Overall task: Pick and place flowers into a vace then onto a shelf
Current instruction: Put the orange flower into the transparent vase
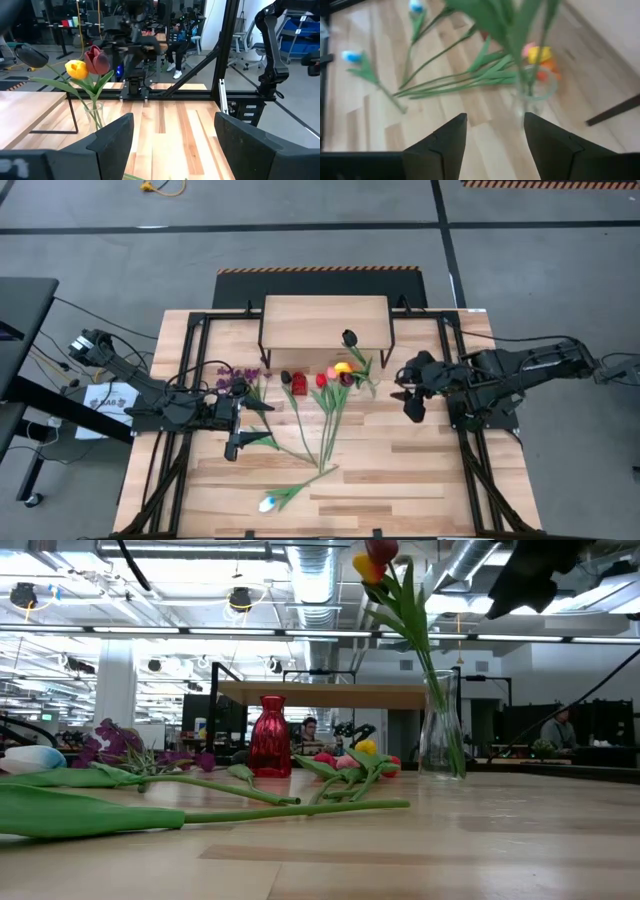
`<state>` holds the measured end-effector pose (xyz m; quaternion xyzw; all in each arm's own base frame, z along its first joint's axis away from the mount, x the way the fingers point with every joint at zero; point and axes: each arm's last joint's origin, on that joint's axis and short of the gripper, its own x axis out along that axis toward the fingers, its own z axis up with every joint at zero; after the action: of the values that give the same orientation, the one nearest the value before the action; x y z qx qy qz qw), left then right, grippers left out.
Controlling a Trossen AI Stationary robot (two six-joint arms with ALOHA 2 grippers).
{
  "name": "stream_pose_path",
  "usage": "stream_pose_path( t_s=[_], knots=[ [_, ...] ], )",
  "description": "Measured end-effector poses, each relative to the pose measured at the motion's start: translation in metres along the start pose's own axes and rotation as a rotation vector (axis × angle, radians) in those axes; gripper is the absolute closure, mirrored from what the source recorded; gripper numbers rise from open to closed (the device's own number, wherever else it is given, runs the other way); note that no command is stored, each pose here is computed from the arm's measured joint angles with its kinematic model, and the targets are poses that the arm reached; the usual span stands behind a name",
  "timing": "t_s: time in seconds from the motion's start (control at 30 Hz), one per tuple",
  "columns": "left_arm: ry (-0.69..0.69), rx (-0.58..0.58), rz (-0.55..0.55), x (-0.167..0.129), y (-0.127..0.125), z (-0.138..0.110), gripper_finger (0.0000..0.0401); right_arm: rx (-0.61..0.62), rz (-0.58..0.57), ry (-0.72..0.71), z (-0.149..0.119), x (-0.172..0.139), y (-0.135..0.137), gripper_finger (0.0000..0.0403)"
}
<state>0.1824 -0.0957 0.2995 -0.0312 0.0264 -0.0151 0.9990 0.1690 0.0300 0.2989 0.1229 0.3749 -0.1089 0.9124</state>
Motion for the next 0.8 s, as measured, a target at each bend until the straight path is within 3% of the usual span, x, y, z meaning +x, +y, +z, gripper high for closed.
stream_pose_path(
  t_s=[0.27, 0.53, 0.8],
  knots=[
    [0.023, 0.013, 0.002, 0.000, 0.000, -0.002, 0.0133, -0.047, 0.032, -0.001, -0.012, 0.008, 0.037, 0.0221],
    [0.022, 0.029, 0.002, 0.000, 0.000, -0.002, 0.0133, -0.184, 0.071, 0.009, -0.024, 0.058, 0.091, 0.0214],
    [-0.002, 0.000, -0.048, -0.008, 0.001, 0.004, 0.0134, -0.203, 0.070, -0.018, -0.031, 0.091, 0.113, 0.0227]
  ],
)
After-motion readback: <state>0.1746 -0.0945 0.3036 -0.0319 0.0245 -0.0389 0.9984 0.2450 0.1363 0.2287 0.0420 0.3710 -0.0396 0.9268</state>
